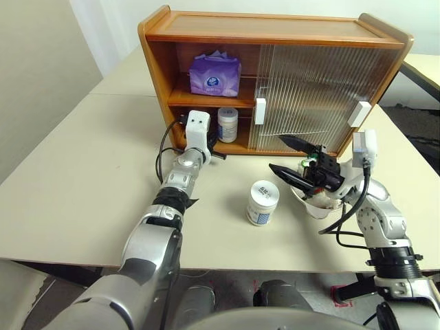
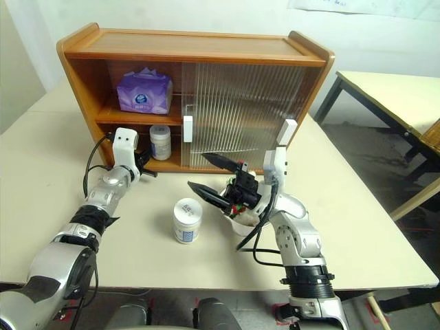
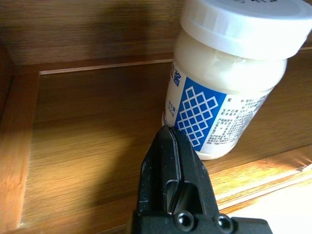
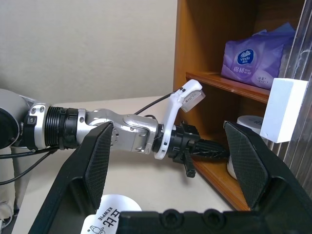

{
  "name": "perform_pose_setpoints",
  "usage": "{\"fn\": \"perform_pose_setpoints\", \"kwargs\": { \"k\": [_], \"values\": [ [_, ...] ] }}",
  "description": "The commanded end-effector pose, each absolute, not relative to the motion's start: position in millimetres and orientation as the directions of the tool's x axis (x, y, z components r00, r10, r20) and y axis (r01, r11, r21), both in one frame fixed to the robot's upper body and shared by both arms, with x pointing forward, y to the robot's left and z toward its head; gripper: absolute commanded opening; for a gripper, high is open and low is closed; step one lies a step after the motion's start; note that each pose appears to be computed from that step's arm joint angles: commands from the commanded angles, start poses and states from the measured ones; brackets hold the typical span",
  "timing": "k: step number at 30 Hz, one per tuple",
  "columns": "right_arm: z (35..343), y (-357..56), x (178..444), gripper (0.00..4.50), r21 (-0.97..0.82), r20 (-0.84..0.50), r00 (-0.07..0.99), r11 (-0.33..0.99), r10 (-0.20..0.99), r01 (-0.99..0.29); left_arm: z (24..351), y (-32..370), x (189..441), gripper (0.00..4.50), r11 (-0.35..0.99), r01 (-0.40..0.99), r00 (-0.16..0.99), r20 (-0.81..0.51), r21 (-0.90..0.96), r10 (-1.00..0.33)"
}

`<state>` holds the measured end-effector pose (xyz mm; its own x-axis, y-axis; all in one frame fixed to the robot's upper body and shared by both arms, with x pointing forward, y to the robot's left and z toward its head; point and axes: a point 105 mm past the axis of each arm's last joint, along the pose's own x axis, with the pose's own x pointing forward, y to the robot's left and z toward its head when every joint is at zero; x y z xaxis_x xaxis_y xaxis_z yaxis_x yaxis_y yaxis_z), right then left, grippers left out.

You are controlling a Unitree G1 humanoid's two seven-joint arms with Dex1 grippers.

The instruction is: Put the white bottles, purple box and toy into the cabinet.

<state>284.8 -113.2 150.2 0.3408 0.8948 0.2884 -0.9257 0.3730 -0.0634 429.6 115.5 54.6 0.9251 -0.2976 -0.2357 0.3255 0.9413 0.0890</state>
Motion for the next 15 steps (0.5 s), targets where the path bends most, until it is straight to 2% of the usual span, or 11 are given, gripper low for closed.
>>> {"fn": "perform_pose_setpoints", "kwargs": {
  "k": [1, 15],
  "values": [
    [150.6, -110.9, 284.2, 4.50, -0.074, 0.283, 0.335, 0.369, 0.899, -0.927, 55.8, 105.1, 430.2, 0.02, 0.929, 0.359, 0.914, -0.237, 0.091, -0.329],
    [150.3, -111.4, 283.7, 4.50, -0.076, 0.282, 0.339, 0.373, 0.898, -0.925, 62.0, 84.6, 432.0, 0.02, 0.903, 0.420, 0.890, -0.229, 0.084, -0.393]
  ]
}}
